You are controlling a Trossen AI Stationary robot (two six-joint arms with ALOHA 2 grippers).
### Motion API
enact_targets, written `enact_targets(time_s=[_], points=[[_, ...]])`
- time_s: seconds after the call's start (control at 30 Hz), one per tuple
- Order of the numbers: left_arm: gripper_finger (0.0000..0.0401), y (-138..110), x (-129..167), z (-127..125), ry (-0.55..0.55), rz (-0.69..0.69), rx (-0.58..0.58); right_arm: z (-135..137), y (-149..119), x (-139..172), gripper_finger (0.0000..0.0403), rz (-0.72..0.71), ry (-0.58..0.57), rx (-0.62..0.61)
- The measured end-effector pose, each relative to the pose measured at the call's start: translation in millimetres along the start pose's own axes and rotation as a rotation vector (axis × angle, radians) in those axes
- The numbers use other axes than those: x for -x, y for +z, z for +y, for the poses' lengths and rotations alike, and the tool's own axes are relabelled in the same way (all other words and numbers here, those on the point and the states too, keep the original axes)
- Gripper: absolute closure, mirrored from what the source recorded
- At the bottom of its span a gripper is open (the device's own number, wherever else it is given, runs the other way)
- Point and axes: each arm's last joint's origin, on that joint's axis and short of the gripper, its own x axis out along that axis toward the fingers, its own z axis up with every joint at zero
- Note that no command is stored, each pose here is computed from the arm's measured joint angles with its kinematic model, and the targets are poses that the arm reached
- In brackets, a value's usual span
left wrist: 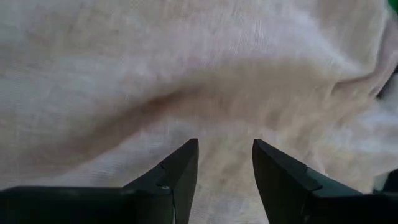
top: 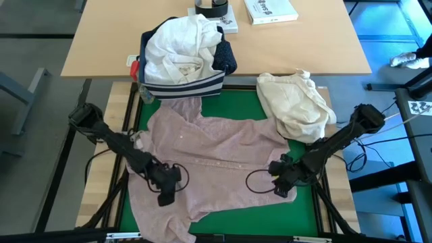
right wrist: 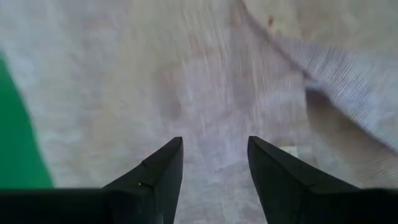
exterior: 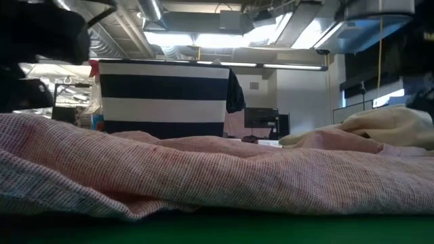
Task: Fold laundry
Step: Fold the red polo
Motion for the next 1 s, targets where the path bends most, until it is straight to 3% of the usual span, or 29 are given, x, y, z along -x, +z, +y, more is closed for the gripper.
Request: enact_targets(time_s=[0.17,0.4,0.5,0.67,0.77,1.0], points=[[0.0254,-13.5,-26.7,-7.4,-0.006,0.079,-0.027,3.9,-13.4,-8.8,0.0224,0.158,0.039,0.035],[0.0255,-16.3,-61.6,-38.4,-0.318,0.087,-0.061,23.0,-40.5,-3.1,0.0224,0.360,0.189,0.077],[0.0255,-16.7,-65.0,-40.8,-0.390,0.179,-0.059,27.8,-43.6,1.3,0.0224,0.424,0.221,0.086],[0.0255,-4.6,-45.6,-43.4,-0.493,0.281,-0.022,38.4,-29.3,17.5,0.0224,0.335,0.238,0.114],[0.0255,4.4,-20.0,-48.9,-0.551,0.208,-0.013,43.5,-16.7,28.2,0.0224,0.233,0.255,0.133],[0.0255,-2.7,30.5,-56.8,-0.528,-0.070,0.004,42.7,9.2,41.0,0.0224,0.002,0.207,0.108]])
